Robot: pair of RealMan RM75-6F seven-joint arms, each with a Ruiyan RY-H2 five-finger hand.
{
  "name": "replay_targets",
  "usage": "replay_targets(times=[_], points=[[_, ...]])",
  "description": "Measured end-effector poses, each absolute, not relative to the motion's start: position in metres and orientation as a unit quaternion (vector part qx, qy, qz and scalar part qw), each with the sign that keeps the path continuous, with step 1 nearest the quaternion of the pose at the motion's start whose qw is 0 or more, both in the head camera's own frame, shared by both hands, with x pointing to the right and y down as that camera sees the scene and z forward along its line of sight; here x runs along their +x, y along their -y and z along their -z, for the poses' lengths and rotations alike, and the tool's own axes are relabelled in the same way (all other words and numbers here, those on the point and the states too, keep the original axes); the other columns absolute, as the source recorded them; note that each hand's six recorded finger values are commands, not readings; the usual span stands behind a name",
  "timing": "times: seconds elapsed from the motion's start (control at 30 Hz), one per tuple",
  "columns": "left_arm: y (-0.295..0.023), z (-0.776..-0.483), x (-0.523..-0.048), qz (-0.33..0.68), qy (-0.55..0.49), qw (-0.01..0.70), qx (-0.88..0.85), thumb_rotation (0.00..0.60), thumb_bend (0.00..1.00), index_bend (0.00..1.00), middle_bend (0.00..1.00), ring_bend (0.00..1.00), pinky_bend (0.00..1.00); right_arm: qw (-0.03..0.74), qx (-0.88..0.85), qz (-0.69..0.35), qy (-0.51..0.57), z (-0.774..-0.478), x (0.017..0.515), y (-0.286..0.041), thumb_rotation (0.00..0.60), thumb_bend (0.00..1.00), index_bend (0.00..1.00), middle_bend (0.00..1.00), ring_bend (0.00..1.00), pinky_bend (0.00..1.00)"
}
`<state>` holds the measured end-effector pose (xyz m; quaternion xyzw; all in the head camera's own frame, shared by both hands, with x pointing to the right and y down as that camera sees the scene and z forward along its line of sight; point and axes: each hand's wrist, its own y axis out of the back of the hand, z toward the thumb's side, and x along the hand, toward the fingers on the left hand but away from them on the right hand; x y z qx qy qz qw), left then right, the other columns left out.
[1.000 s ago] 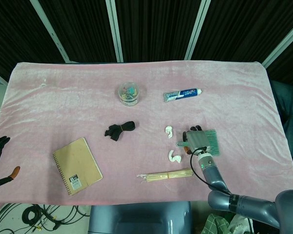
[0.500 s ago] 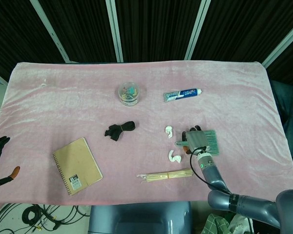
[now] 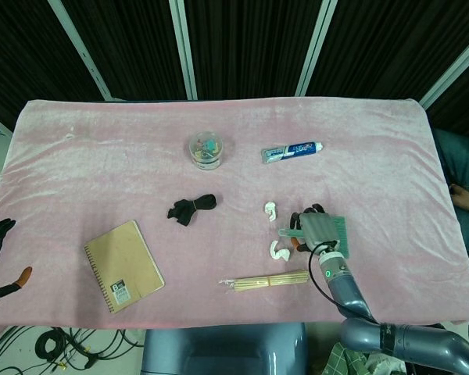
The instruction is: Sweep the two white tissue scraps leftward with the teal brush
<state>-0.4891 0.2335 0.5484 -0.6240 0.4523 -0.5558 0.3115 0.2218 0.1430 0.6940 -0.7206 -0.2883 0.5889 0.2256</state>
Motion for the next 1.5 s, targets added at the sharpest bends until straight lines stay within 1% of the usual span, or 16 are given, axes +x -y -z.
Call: replay_targets(times=[0.3,0.6,0.87,1.1,1.33,1.5], points=[[-0.234,-0.548,-0.489,0.556,-0.453,0.312,-0.623,0.600,0.28,0.08,0.09,0.00,0.02,0.118,-0.753,-0.533,0.367,-0.685,0.214,-0.161,0.600,0.35,0.60,0.53,0.26,0.12],[-0.234,-0.549,-0.490,0.559,-0.453,0.310,-0.622,0.600,0.29,0.08,0.09,0.00,0.02,0.040,-0.779,-0.450,0.435,-0.685,0.198,-0.166,0.600,0.35,0.61,0.54,0.27,0.12],[-0.234,-0.549,-0.490,0.561,-0.453,0.309,-0.620,0.600,0.29,0.08,0.09,0.00,0.02,0.035,-0.789,-0.389,0.475,-0.683,0.189,-0.161,0.600,0.35,0.63,0.55,0.27,0.12],[-0.234,-0.549,-0.490,0.561,-0.453,0.309,-0.620,0.600,0.29,0.08,0.09,0.00,0.02,0.033,-0.787,-0.365,0.496,-0.686,0.186,-0.169,0.600,0.35,0.65,0.56,0.28,0.12],[-0.234,-0.549,-0.490,0.562,-0.454,0.308,-0.619,0.600,0.29,0.08,0.09,0.00,0.02,0.003,-0.795,-0.329,0.509,-0.690,0.166,-0.175,0.600,0.35,0.66,0.56,0.28,0.12],[-0.234,-0.550,-0.490,0.563,-0.453,0.307,-0.619,0.600,0.29,0.08,0.09,0.00,0.02,-0.027,-0.798,-0.291,0.526,-0.688,0.153,-0.171,0.600,0.35,0.66,0.56,0.28,0.12]])
